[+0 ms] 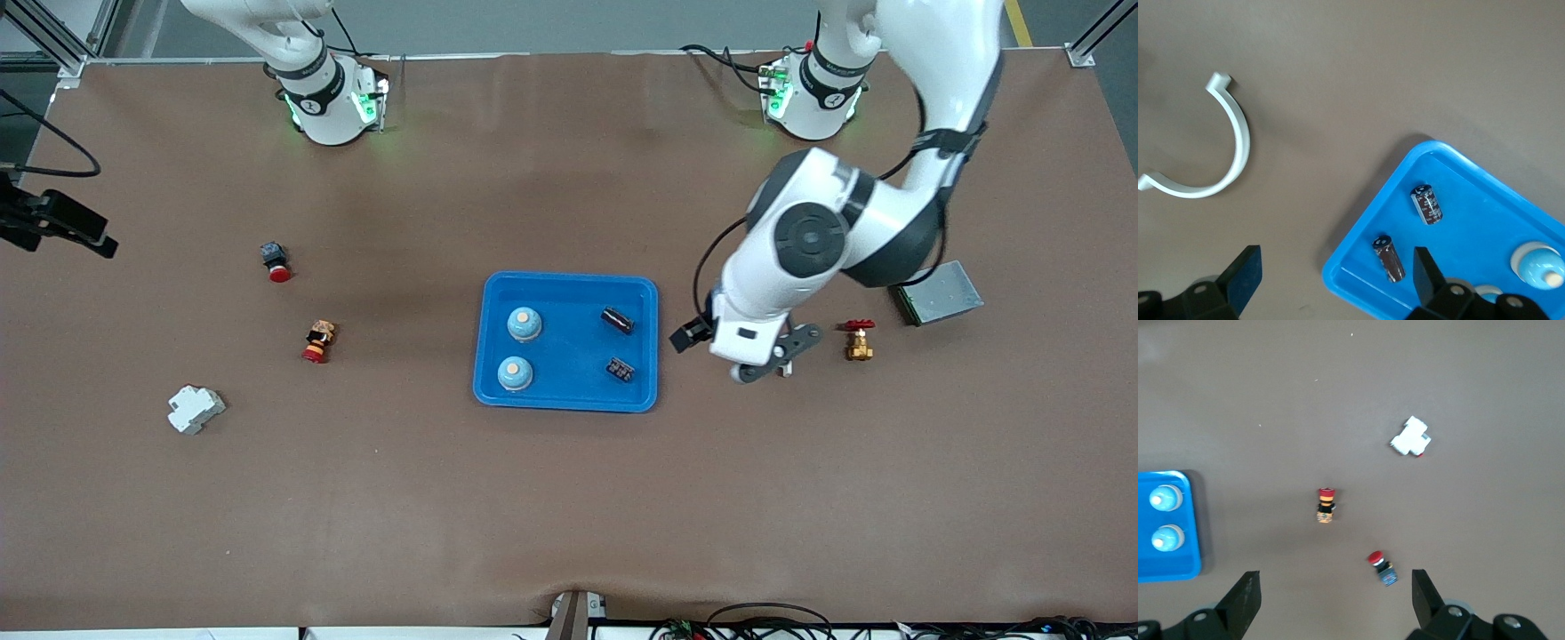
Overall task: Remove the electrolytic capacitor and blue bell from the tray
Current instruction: 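Grasp a brown capacitor in the tray with the left gripper while the right gripper approaches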
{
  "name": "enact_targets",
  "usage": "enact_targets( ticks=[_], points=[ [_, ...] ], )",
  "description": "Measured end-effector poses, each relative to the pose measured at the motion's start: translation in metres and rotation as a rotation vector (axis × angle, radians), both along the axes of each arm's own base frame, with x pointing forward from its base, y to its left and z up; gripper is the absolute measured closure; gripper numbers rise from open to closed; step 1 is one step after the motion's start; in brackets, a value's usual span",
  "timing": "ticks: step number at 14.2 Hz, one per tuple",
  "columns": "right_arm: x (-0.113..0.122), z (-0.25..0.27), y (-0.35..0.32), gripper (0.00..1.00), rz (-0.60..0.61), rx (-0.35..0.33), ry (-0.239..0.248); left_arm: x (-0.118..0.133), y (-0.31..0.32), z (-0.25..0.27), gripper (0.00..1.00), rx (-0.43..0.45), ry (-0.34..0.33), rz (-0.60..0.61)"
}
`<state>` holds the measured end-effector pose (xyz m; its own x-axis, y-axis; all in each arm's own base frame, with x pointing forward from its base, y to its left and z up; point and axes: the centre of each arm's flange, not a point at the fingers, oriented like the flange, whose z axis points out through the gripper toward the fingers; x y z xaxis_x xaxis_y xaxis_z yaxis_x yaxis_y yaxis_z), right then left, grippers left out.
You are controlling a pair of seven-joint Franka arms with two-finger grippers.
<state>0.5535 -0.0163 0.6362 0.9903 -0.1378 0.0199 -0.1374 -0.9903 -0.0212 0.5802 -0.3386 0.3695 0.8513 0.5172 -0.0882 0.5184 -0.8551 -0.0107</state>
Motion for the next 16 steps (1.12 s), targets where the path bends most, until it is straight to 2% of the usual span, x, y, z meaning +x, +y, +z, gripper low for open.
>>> enact_targets(
  ticks=[6, 9, 12, 14, 16],
  points=[
    [-0.011, 0.002, 0.116, 0.0, -0.143, 0.018, 0.015, -0.029, -0.066, -0.088, 0.01, 0.008, 0.047, 0.139],
    [-0.015, 0.0, 0.146, 0.0, -0.15, 0.051, 0.029, -0.04, -0.084, -0.119, 0.02, 0.015, 0.059, 0.225],
    [-0.005, -0.035, 0.174, 0.0, -0.114, 0.047, 0.094, -0.051, -0.096, -0.14, 0.05, 0.023, 0.077, 0.255],
    [0.005, -0.074, 0.205, 0.0, -0.074, 0.028, 0.142, -0.055, -0.1, -0.148, 0.18, 0.032, 0.083, 0.258],
    [0.013, -0.112, 0.236, 0.0, -0.037, 0.01, 0.175, -0.057, -0.102, -0.154, 0.21, 0.037, 0.079, 0.262]
  ],
)
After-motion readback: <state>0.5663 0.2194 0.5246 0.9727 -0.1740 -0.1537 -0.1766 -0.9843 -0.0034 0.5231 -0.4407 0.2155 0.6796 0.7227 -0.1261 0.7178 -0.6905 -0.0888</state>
